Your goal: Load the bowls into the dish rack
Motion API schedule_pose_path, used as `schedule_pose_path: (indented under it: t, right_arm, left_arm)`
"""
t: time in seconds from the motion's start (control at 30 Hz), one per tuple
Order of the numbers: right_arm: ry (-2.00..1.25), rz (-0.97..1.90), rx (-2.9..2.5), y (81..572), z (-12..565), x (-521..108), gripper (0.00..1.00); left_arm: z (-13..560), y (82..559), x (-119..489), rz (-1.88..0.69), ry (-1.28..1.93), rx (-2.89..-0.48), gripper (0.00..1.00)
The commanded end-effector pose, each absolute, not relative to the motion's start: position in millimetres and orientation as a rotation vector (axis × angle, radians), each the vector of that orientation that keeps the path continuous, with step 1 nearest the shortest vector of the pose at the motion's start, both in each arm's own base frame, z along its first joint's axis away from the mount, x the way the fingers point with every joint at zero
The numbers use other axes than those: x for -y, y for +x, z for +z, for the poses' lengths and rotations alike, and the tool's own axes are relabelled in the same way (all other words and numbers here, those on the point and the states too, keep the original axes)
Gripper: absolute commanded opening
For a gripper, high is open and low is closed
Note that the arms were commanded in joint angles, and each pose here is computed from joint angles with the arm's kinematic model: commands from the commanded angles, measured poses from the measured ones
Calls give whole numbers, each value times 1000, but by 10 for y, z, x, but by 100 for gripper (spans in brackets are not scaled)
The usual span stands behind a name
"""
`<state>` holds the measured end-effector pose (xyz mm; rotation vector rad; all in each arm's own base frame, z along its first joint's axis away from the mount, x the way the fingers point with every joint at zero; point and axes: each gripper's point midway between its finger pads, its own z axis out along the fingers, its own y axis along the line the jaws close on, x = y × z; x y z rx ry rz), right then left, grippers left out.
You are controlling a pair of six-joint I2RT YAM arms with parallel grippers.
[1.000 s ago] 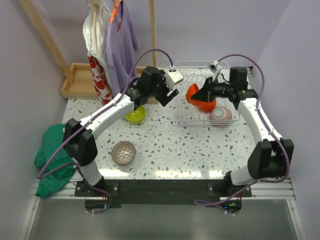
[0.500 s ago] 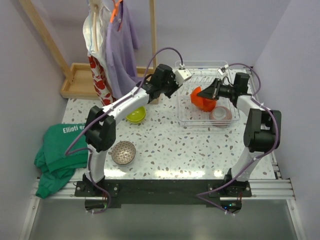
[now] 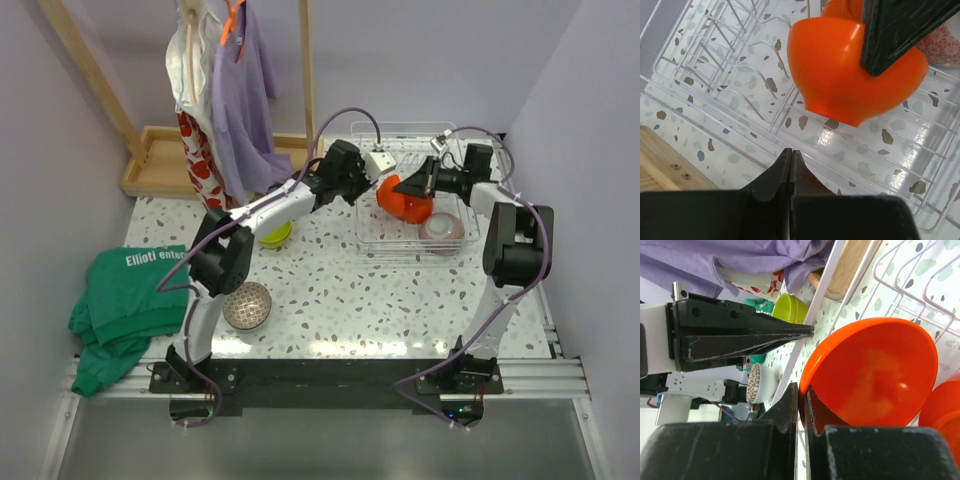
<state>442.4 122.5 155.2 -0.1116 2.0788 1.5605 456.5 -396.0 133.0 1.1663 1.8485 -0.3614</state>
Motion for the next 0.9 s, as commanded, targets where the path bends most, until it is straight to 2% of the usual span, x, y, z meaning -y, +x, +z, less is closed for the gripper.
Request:
schedule_pose_path:
  t: [0.0, 0.17, 0.7, 0.87]
  right_arm:
    - [-105, 1467, -2079, 4575, 1483, -1004, 4]
    - [-74, 1436, -2121, 4579, 1370, -927, 13]
    - [-84, 1252, -2138, 4702, 1418, -599, 28]
    - [-77, 1104, -2153, 4790, 1480, -398, 33]
  left_arm:
    - [1573, 4653, 4265, -426, 1143, -1729, 0]
    - [1521, 4649, 4382, -450, 1147, -1718, 0]
    - [1320, 4580, 4713, -508, 1167, -1688, 0]
    - [1327, 4599, 4801, -525, 1151, -1664, 0]
